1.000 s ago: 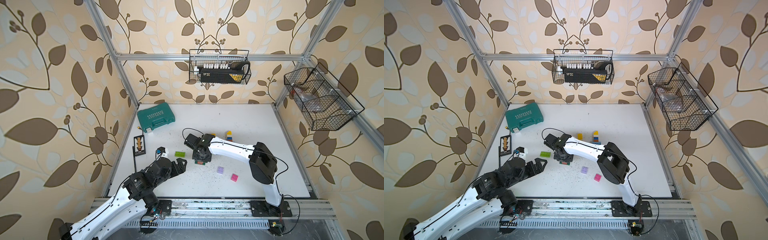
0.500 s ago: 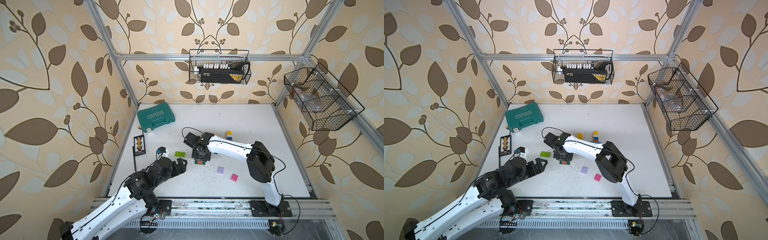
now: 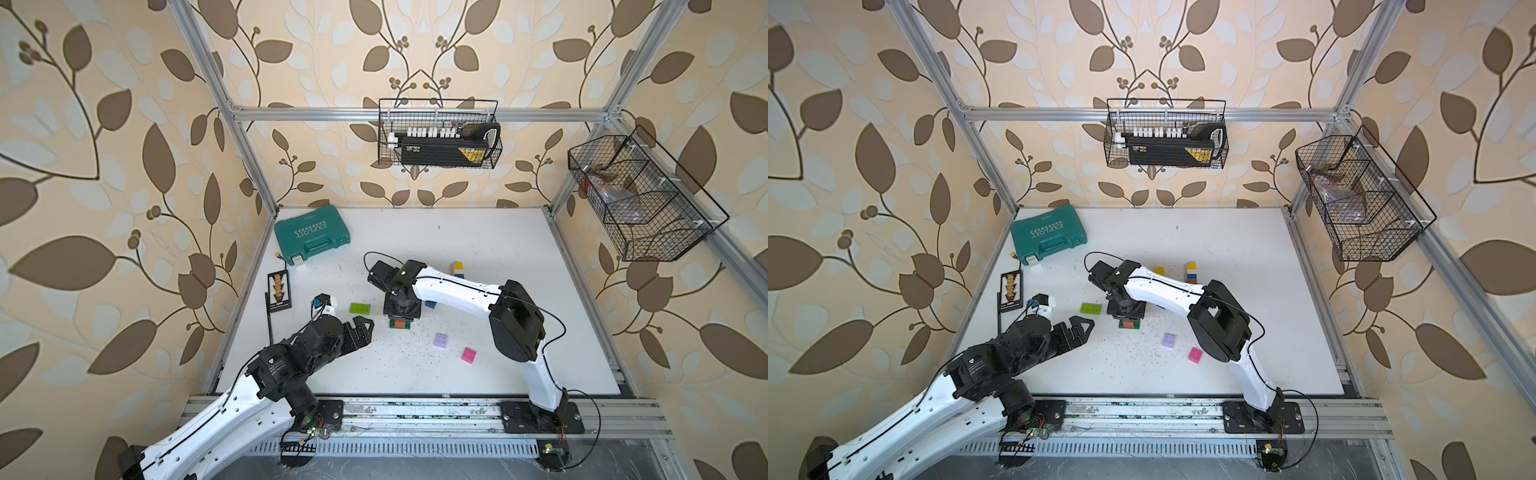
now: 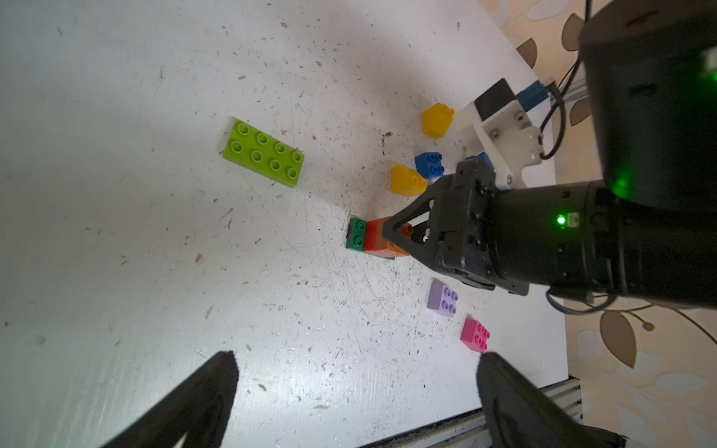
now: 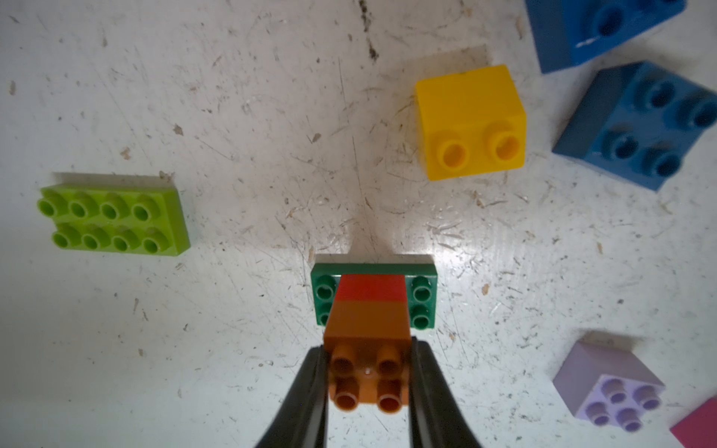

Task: Assemble the number 1 with lego
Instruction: Assemble the lego brick with the lego brick, then pick up the lego brick from the center of the board.

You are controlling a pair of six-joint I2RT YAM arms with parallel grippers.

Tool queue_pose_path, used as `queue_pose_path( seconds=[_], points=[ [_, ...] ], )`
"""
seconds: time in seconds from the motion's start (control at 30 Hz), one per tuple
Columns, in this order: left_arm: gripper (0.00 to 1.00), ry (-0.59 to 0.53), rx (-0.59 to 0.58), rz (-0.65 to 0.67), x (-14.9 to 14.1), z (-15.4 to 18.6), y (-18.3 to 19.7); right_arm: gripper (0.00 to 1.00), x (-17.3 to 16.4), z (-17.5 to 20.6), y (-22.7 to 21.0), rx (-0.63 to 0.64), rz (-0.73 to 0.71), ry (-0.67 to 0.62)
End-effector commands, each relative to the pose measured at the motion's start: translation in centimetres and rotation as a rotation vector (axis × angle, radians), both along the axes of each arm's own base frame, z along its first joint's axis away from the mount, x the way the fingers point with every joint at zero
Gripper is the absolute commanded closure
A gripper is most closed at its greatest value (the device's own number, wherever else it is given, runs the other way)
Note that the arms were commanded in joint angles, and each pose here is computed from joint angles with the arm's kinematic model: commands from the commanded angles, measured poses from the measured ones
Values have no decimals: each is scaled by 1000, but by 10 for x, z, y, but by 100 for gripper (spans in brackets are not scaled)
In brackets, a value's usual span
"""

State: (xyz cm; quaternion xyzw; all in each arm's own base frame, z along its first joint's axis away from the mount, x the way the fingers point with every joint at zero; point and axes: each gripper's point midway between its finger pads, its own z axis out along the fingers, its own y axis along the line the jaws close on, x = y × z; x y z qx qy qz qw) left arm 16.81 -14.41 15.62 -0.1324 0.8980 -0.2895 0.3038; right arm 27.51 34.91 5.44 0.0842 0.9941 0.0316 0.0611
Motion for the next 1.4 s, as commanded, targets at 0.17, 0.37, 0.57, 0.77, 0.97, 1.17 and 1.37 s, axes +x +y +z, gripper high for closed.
queue_pose_path(
  seconds=[0.17, 0.37, 0.57, 0.77, 0.97, 1.17, 1.37],
  points=[
    [1, -6, 2, 28, 3, 0, 5, 75, -18, -89, -24, -149, 11, 140],
    [1, -7, 0, 32, 2, 1, 6, 72, -16, -75, -22, -122, 9, 114],
    [1, -1, 6, 34, 3, 0, 6, 52, -6, -32, -15, -60, 17, 38],
    [1, 14, 19, 27, 4, -2, 3, 24, 1, 26, -12, -12, 31, -65],
    [1, 37, 41, 25, 5, -4, 1, 18, -1, 68, -25, 26, 15, -155],
    [1, 61, 59, 22, 7, -8, -2, 18, -23, 59, -75, 11, -93, -196],
    [1, 88, 56, -1, 8, -14, -12, 19, -42, 27, -113, 47, -195, -188]
  ],
)
